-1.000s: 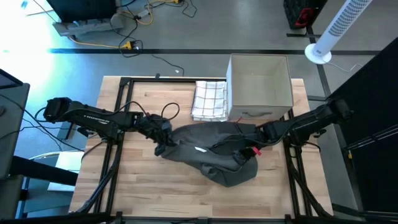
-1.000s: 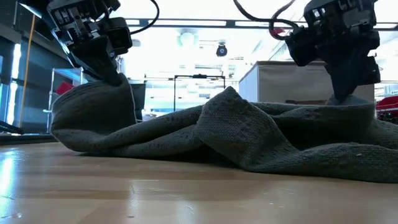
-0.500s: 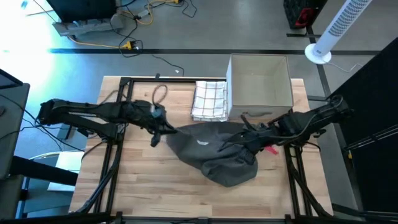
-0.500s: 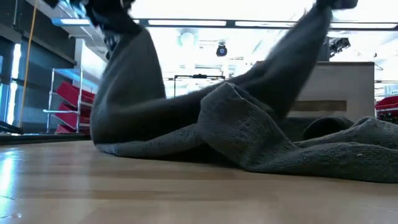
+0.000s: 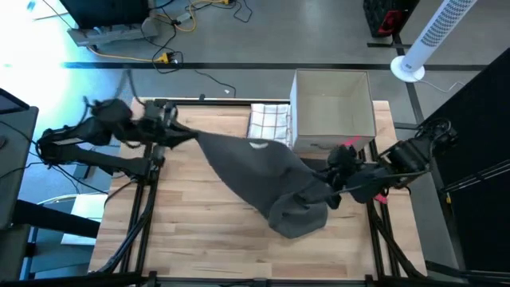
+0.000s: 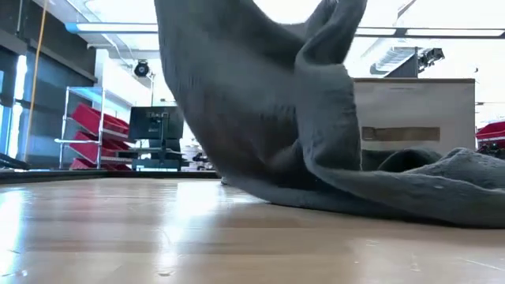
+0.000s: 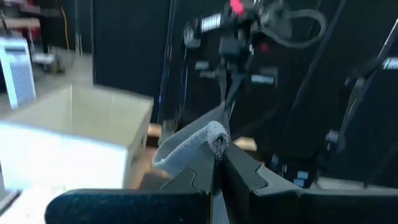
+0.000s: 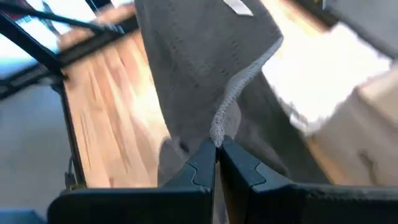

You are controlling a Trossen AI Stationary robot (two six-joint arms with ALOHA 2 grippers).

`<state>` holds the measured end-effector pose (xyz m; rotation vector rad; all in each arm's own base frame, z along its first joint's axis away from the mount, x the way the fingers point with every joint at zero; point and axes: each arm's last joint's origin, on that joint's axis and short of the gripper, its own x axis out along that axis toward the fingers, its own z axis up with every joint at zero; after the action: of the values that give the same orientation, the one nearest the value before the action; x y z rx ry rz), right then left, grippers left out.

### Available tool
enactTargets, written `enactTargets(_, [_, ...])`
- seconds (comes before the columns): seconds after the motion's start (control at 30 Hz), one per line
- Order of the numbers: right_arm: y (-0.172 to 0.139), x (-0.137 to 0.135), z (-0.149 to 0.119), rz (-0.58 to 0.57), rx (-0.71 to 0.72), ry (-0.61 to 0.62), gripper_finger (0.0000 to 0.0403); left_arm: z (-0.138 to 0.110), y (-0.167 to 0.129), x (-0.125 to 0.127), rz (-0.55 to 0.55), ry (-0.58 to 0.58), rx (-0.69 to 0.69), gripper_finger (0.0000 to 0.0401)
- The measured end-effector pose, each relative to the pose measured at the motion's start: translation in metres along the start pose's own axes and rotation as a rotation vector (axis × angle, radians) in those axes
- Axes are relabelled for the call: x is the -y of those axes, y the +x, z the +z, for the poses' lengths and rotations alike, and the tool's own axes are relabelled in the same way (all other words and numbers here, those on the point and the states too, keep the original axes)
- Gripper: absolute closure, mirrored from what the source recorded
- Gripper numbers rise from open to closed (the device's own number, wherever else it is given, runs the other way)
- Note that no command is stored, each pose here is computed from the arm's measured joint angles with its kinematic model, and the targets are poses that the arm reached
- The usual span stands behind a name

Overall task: Fold towel
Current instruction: Fold the gray towel

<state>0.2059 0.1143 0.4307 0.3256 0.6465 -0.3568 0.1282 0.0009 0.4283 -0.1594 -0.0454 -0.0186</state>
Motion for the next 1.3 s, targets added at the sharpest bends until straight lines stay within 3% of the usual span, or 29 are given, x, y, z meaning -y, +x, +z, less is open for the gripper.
enactTargets(0.33, [-0.063, -0.032, 0.036, 0.204, 0.442, -0.175, 0.0403, 0.060, -0.037, 0.018, -0.181, 0.042, 0.326, 0.0397])
enactTargets(0.57, [-0.093, -0.049, 0.056, 0.385, 0.711, -0.340, 0.0403, 0.065, -0.017, 0.031, -0.343, 0.004, 0.391, 0.0397])
enactTargets(0.67, [-0.104, -0.053, 0.061, 0.439, 0.812, -0.410, 0.0403, 0.066, -0.003, 0.043, -0.419, 0.039, 0.434, 0.0397])
enactTargets(0.83, [-0.116, -0.056, 0.064, 0.461, 0.933, -0.485, 0.0403, 0.069, 0.012, 0.063, -0.473, 0.130, 0.516, 0.0397])
enactTargets(1.1, [-0.129, -0.058, 0.069, 0.555, 1.117, -0.617, 0.0403, 0.097, 0.017, 0.092, -0.568, 0.174, 0.612, 0.0397])
enactTargets(1.3, [-0.133, -0.057, 0.073, 0.494, 1.212, -0.673, 0.0403, 0.118, 0.019, 0.106, -0.521, 0.278, 0.697, 0.0397])
